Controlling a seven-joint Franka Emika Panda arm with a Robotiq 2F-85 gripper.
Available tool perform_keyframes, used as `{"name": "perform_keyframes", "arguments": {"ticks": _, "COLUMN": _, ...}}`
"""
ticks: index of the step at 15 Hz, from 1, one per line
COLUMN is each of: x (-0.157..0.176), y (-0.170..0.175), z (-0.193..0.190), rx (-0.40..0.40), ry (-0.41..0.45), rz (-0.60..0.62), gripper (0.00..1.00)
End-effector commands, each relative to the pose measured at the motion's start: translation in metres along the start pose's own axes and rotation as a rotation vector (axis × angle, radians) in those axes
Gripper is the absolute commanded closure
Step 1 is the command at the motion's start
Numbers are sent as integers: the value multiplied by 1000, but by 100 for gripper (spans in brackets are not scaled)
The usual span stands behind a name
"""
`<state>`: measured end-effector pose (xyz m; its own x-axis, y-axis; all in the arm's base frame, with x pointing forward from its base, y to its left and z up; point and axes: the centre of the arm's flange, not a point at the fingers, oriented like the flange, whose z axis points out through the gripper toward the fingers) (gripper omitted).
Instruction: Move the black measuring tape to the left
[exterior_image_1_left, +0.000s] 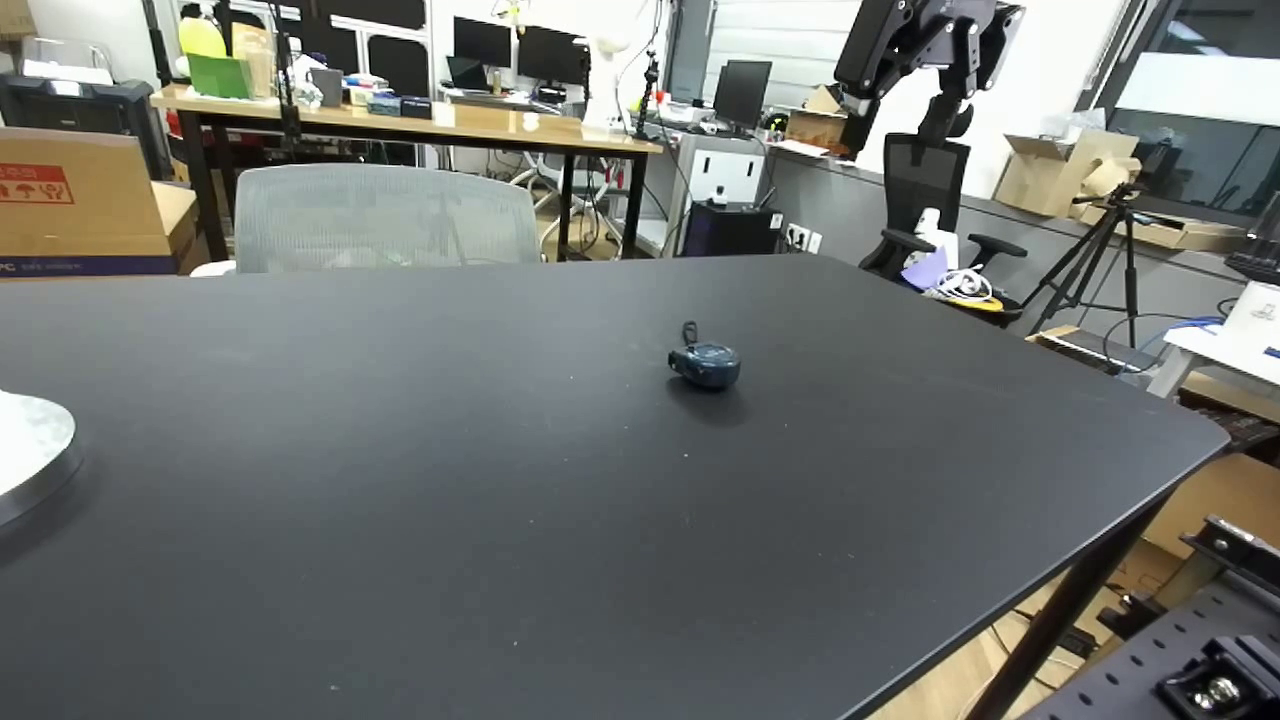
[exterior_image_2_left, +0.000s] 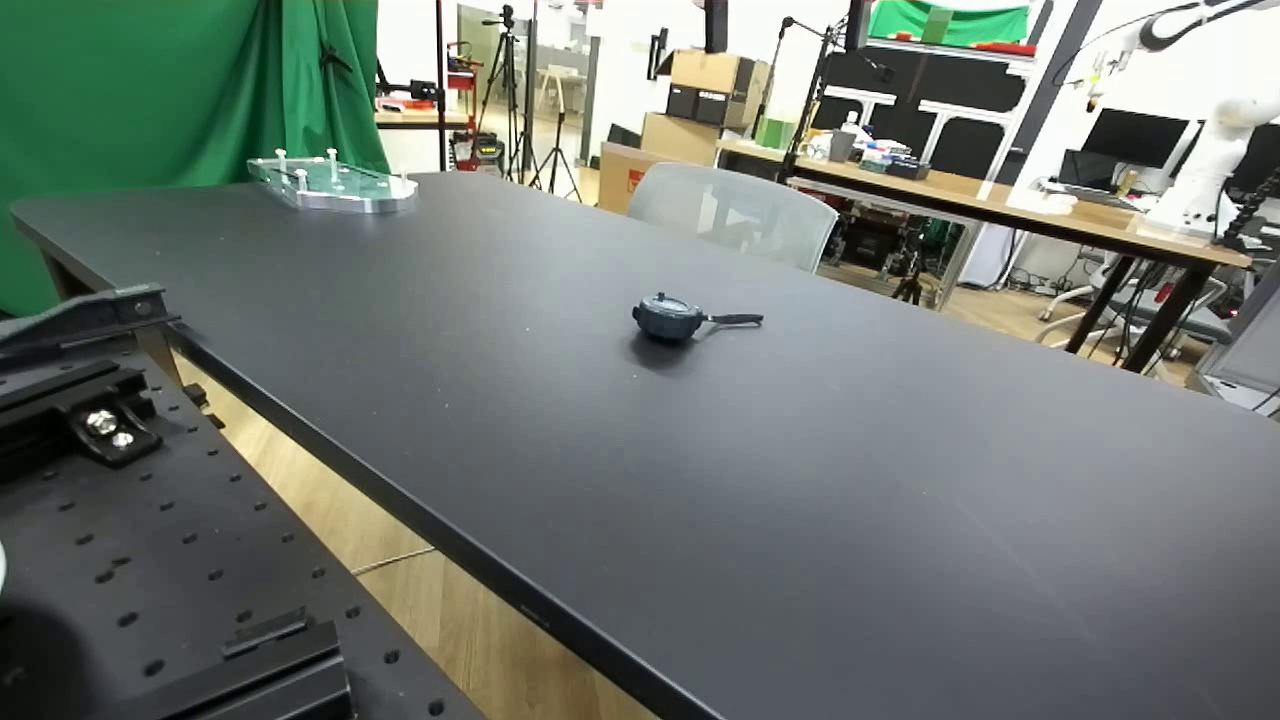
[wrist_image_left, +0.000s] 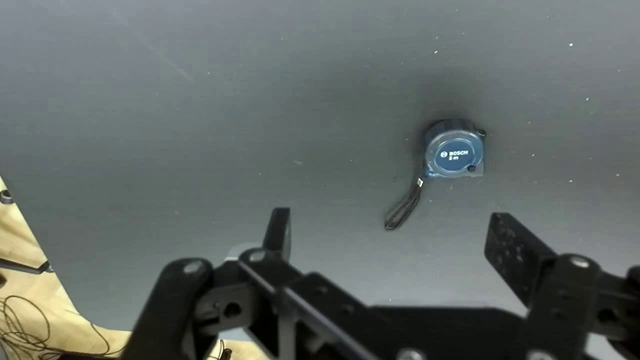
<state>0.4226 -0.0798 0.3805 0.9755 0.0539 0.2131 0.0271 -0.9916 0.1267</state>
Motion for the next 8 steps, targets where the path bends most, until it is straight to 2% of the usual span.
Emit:
{"name": "perform_keyframes", "arguments": {"ticks": 1, "x": 1, "y": -2, "z": 4, "rx": 13, "ry": -14, "rz": -12, "gripper": 0}}
{"name": "perform_keyframes", "arguments": {"ticks": 3, "x": 10, "y": -10, "z": 18, "rx": 1, "ry": -39, "rz": -56, "gripper": 0}}
{"name": "perform_keyframes", "arguments": {"ticks": 4, "x": 18, "y": -19, "z": 27, "rx": 47, "ry": -72, "rz": -93, "gripper": 0}}
{"name": "perform_keyframes", "arguments": {"ticks": 8, "x": 36, "y": -48, "z": 61, "rx": 116, "ry": -151, "rz": -218, "gripper": 0}}
